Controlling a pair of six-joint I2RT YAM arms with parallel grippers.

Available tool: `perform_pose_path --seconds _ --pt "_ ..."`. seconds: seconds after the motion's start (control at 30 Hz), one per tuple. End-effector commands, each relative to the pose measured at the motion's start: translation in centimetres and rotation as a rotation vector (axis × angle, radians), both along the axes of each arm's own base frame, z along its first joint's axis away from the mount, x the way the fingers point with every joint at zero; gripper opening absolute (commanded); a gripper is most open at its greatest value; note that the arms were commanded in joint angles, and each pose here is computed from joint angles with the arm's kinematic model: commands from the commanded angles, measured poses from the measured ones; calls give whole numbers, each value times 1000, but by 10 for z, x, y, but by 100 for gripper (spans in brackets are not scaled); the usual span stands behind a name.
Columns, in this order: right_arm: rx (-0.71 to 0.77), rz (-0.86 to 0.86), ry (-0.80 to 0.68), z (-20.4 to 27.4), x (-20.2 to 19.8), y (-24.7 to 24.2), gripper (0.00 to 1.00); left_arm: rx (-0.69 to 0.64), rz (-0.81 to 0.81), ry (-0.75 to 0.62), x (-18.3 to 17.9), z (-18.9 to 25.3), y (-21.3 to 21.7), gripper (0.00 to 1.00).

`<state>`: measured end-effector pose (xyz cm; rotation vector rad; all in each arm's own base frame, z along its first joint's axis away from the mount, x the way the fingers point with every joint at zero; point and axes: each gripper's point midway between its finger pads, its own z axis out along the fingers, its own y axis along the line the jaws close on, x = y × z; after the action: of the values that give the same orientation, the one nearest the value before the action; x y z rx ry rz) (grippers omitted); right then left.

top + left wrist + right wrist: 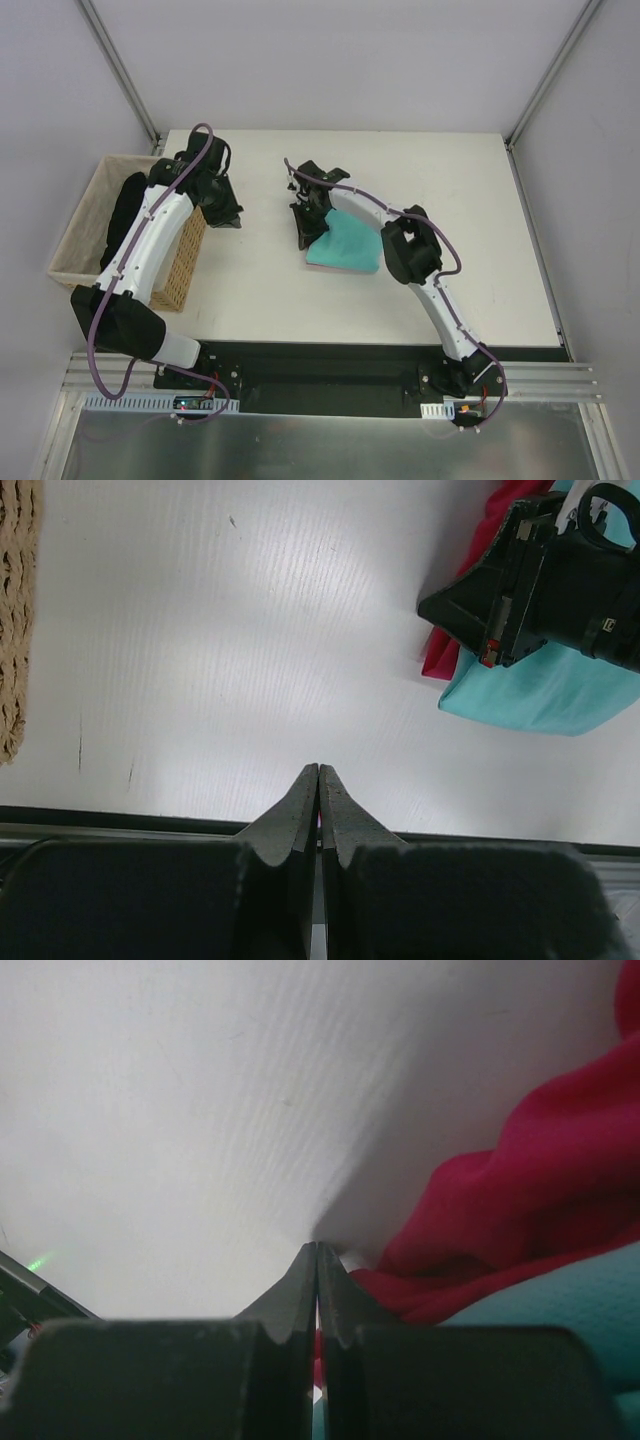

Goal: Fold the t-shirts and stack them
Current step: Put the neatly folded tshirt into the corner of the board with both arms

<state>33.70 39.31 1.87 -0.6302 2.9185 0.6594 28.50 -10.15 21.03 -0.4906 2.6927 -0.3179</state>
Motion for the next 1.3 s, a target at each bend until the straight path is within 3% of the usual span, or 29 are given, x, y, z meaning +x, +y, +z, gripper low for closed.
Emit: perform_pose_path --seconds 0.0,1.27 --pt "-155 -30 -17 -17 5 -44 1 -20 -19 -24 7 10 -2 0" --pt "-397 -345 45 -27 11 -186 1 -86 -57 -5 35 6 -22 0"
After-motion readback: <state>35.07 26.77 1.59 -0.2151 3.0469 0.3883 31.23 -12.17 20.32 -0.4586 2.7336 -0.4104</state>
